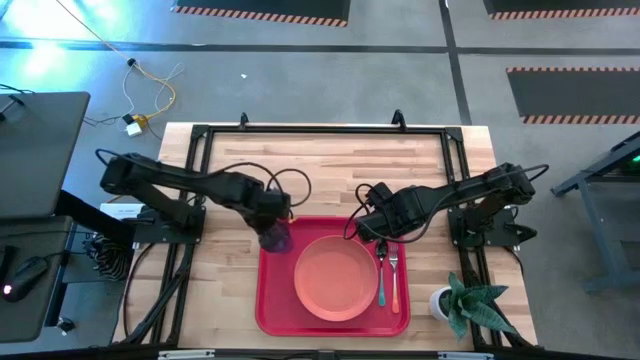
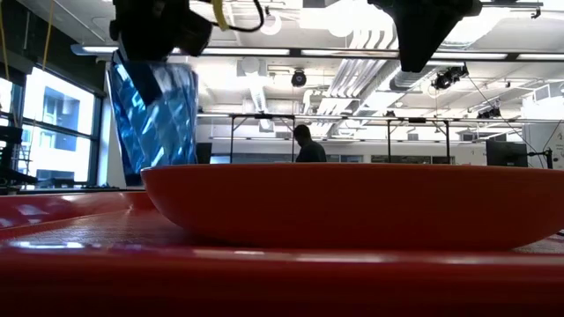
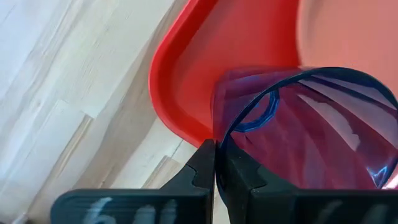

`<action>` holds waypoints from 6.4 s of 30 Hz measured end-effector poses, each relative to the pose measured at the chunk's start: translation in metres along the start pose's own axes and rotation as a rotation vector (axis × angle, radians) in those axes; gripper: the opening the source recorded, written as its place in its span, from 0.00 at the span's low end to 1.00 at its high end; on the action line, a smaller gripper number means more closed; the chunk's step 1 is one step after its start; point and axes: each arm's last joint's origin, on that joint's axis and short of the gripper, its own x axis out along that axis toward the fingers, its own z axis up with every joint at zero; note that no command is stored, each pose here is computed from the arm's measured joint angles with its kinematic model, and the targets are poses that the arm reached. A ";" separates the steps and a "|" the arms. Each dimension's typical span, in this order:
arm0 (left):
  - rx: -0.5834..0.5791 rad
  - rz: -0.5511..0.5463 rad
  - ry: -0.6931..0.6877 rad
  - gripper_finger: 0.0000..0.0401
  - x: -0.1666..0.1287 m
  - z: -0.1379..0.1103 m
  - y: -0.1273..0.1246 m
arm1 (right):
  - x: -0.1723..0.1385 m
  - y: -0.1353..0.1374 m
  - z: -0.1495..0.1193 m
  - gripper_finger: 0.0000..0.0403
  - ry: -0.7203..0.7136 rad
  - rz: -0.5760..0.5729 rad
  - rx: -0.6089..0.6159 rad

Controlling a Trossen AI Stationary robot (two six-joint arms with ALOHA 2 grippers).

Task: Pick and place plate/cup/fork/spoon on tray
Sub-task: Put the blue glass on the red tray to the top left of the orange plate, then return to Home Position

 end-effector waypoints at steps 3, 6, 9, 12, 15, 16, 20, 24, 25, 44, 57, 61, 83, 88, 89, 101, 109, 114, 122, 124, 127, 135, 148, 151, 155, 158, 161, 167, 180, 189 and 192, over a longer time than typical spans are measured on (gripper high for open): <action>0.009 0.014 0.017 0.01 0.008 0.003 -0.002 | 0.000 0.000 0.000 0.23 0.000 0.000 0.000; 0.010 0.022 0.044 0.01 0.015 0.004 -0.004 | 0.000 0.000 0.000 0.23 0.000 0.000 0.000; 0.010 0.021 0.057 0.01 0.018 0.005 -0.006 | 0.000 0.000 0.000 0.23 -0.001 0.000 0.000; 0.010 0.028 0.066 0.01 0.022 0.006 -0.007 | 0.000 0.000 0.000 0.23 -0.001 0.000 0.000; 0.010 0.035 0.073 0.01 0.025 0.007 -0.007 | 0.000 0.000 0.000 0.23 -0.003 -0.001 0.000; 0.013 0.037 0.072 0.01 0.025 0.007 -0.007 | 0.000 0.000 0.000 0.23 -0.003 -0.001 0.000; 0.016 0.054 0.052 0.02 0.029 0.009 -0.009 | 0.000 0.000 0.000 0.23 -0.004 0.001 0.001; 0.017 0.053 0.046 0.04 0.028 0.010 -0.009 | 0.000 0.000 0.000 0.23 -0.004 -0.001 0.000; 0.017 0.054 0.048 0.05 0.028 0.009 -0.008 | 0.000 0.000 0.000 0.23 -0.004 -0.001 0.000; 0.036 0.018 0.066 0.09 0.028 0.009 -0.010 | 0.000 0.000 0.000 0.23 -0.006 -0.001 0.000; 0.014 0.018 0.064 0.28 0.028 0.010 -0.009 | 0.000 0.000 0.000 0.23 -0.007 -0.002 0.000; 0.014 0.018 0.065 0.29 0.028 0.010 -0.010 | 0.000 0.000 0.000 0.23 -0.007 -0.002 0.000; 0.076 -0.069 -0.035 0.29 -0.020 0.014 -0.013 | 0.000 0.000 0.000 0.23 -0.005 0.003 -0.010; 0.117 -0.128 -0.111 0.29 -0.045 0.016 -0.015 | 0.000 0.001 0.000 0.23 -0.005 0.003 -0.016; 0.122 -0.140 -0.126 0.29 -0.049 0.016 -0.014 | 0.000 0.001 0.000 0.23 -0.005 0.003 -0.015; 0.145 -0.087 -0.445 0.29 -0.104 -0.020 0.000 | -0.002 0.003 -0.004 0.23 -0.014 0.017 -0.026; 0.147 -0.100 -0.610 0.29 -0.102 -0.060 0.012 | -0.002 0.005 -0.004 0.23 -0.023 0.035 -0.023; 0.201 -0.214 -0.677 0.29 -0.078 -0.082 0.027 | 0.000 0.006 0.001 0.23 -0.030 0.048 0.001; 0.270 -0.389 -0.869 0.29 -0.043 -0.113 0.063 | 0.000 0.006 0.003 0.23 -0.028 0.062 0.016; 0.284 -0.427 -0.927 0.29 -0.038 -0.119 0.072 | 0.000 0.007 0.002 0.23 -0.021 0.068 0.037; 0.313 -0.473 -0.986 0.29 -0.031 -0.129 0.087 | 0.000 0.008 0.002 0.23 0.009 0.088 0.053; 0.368 -0.513 -1.143 0.29 -0.011 -0.148 0.117 | 0.000 0.010 0.004 0.23 -0.036 0.095 0.101; 0.479 -0.707 -1.140 0.29 0.033 -0.155 0.114 | -0.002 0.017 0.003 0.23 -0.006 0.179 0.186; 0.484 -0.730 -1.142 0.29 0.044 -0.155 0.111 | -0.004 0.023 0.005 0.23 -0.100 0.212 0.158; 0.488 -0.771 -1.120 0.29 0.057 -0.155 0.108 | -0.010 0.032 0.010 0.23 -0.242 0.272 0.089; 0.521 -0.824 -1.138 0.29 0.059 -0.156 0.105 | -0.019 0.032 0.013 0.23 -0.324 0.309 0.039; 0.524 -0.844 -1.127 0.29 0.062 -0.156 0.104 | -0.035 0.021 0.017 0.23 -0.405 0.338 0.000; 0.522 -0.850 -1.120 0.29 0.062 -0.156 0.104 | -0.082 -0.020 0.027 0.23 -0.614 0.432 -0.084; 0.520 -0.848 -1.122 0.29 0.062 -0.156 0.104 | -0.145 -0.101 0.030 0.23 -0.887 0.691 -0.486; 0.520 -0.848 -1.122 0.29 0.062 -0.156 0.104 | -0.112 -0.161 0.000 0.23 -0.841 0.695 -0.478; 0.520 -0.848 -1.122 0.29 0.062 -0.156 0.104 | -0.084 -0.174 -0.021 0.23 -0.852 0.780 -0.383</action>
